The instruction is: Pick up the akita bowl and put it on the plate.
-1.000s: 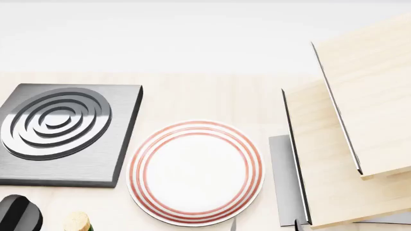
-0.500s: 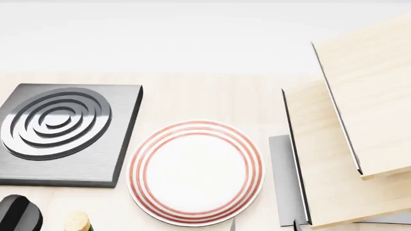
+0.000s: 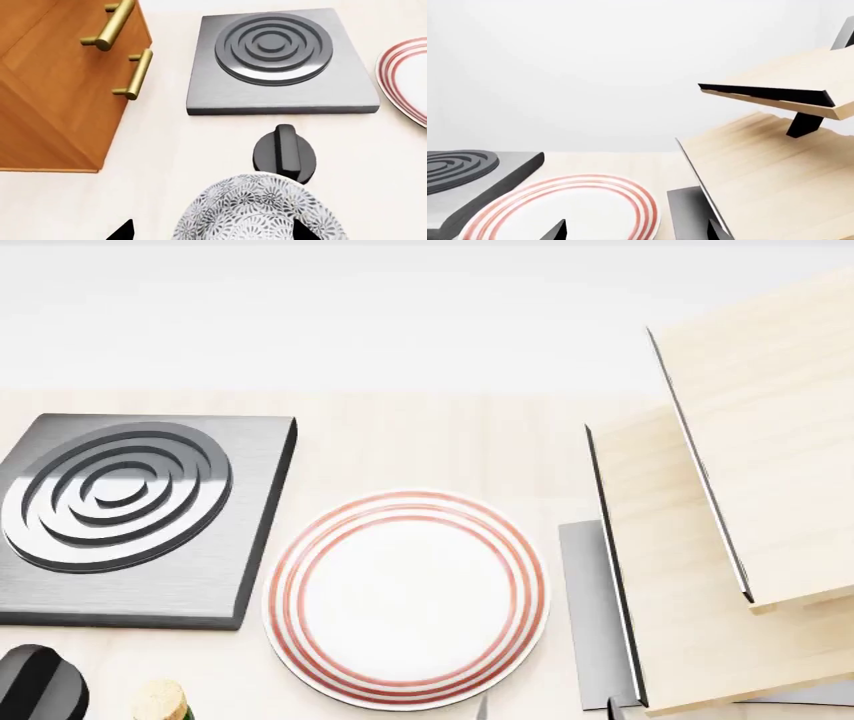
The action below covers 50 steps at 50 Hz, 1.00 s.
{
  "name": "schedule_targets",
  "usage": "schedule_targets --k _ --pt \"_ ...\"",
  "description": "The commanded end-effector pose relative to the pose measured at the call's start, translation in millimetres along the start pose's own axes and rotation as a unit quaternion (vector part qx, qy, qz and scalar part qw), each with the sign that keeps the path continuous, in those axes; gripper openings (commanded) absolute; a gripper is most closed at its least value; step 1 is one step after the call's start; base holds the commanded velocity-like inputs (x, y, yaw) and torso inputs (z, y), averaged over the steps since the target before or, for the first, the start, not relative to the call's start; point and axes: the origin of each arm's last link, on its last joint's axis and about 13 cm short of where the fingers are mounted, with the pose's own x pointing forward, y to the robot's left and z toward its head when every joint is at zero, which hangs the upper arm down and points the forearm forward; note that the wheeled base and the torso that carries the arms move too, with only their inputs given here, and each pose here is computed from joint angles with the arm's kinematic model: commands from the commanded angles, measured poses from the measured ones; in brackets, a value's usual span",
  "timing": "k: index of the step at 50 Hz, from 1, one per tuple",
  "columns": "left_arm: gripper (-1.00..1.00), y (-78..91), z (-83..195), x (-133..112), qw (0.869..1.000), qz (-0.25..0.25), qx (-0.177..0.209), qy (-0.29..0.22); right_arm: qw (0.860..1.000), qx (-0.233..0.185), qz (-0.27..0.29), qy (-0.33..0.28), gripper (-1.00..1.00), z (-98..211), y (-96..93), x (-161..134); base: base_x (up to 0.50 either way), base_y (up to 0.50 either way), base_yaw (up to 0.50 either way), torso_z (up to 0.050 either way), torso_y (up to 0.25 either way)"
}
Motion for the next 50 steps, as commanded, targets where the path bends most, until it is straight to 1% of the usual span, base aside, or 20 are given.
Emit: schedule_targets --k 1,12,18,27,38,50 --pt "1.00 -2.4 -8 0 1.000 -0.009 0.012 0.019 1.000 -0.001 0.000 0.002 1.00 -2 0.4 0 0.00 0.00 0.00 0.000 0.000" --pt "1.00 -1.0 -11 0 0.999 -0.004 0.019 0.028 1.000 -0.001 0.001 0.003 1.00 -3 1.0 1 0.00 0.00 0.00 0.000 0.000" --pt "1.00 0.3 -12 1 0.999 -0.006 0.014 0.029 1.000 -0.002 0.001 0.004 1.00 -3 0.9 1 0.00 0.00 0.00 0.000 0.000" --pt "1.00 0.3 -20 5 0.999 -0.007 0.021 0.044 1.000 -0.003 0.002 0.006 1.00 -4 2.0 1 0.00 0.00 0.00 0.000 0.000" --pt "1.00 1.3 -21 5 0.998 0.000 0.020 0.052 1.000 -0.003 0.003 0.007 1.00 -4 2.2 1 0.00 0.00 0.00 0.000 0.000" --pt "1.00 3.9 -29 8 0.997 -0.003 0.023 0.067 1.000 -0.004 0.003 0.010 1.00 -6 2.6 1 0.00 0.00 0.00 0.000 0.000"
